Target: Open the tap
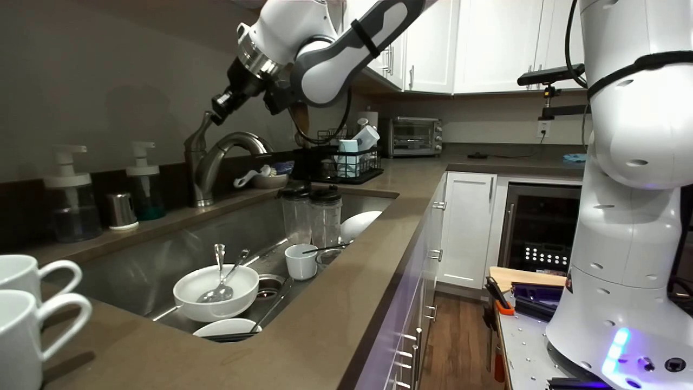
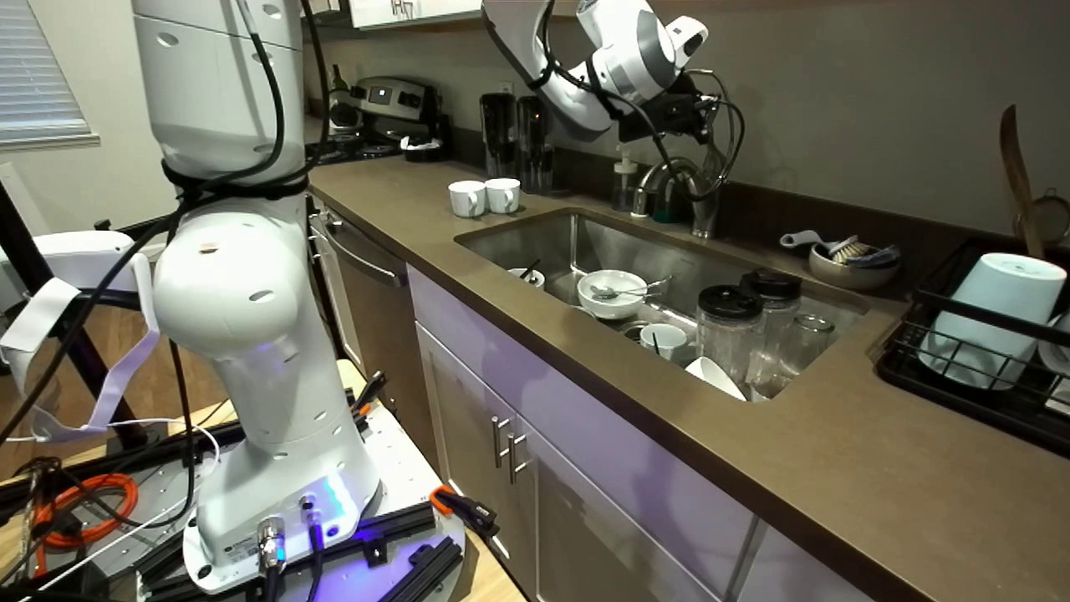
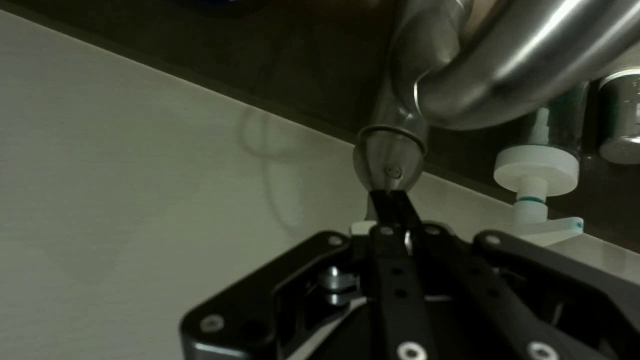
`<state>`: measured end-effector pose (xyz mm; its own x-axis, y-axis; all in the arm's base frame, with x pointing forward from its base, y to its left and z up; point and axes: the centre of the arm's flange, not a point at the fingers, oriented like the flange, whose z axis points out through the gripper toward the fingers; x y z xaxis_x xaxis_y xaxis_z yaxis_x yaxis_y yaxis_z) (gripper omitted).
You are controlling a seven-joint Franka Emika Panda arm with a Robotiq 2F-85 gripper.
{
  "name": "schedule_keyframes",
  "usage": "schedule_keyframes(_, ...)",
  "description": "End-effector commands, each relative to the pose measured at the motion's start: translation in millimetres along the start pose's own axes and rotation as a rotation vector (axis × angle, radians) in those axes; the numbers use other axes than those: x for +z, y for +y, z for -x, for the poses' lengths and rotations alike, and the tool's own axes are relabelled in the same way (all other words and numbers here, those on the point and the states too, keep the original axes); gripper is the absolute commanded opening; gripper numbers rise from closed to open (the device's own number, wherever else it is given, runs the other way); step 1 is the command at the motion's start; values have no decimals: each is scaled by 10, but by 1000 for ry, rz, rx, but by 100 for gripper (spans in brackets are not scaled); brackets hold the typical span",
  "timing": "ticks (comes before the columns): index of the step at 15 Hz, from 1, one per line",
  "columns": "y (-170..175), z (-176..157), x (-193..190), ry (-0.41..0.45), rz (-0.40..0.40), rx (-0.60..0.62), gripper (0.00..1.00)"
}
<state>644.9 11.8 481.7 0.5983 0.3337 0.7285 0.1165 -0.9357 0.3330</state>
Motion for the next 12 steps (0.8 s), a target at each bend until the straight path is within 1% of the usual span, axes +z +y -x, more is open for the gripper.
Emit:
schedule_keyframes(1, 76, -377, -135, 26, 33, -53, 5)
schedule_keyframes(6, 135, -626, -195, 85, 34, -62, 5)
schedule_keyframes(9, 149, -603, -180, 91, 39, -49, 5)
schedule_keyframes(12, 166, -502, -179, 66, 72, -39, 5)
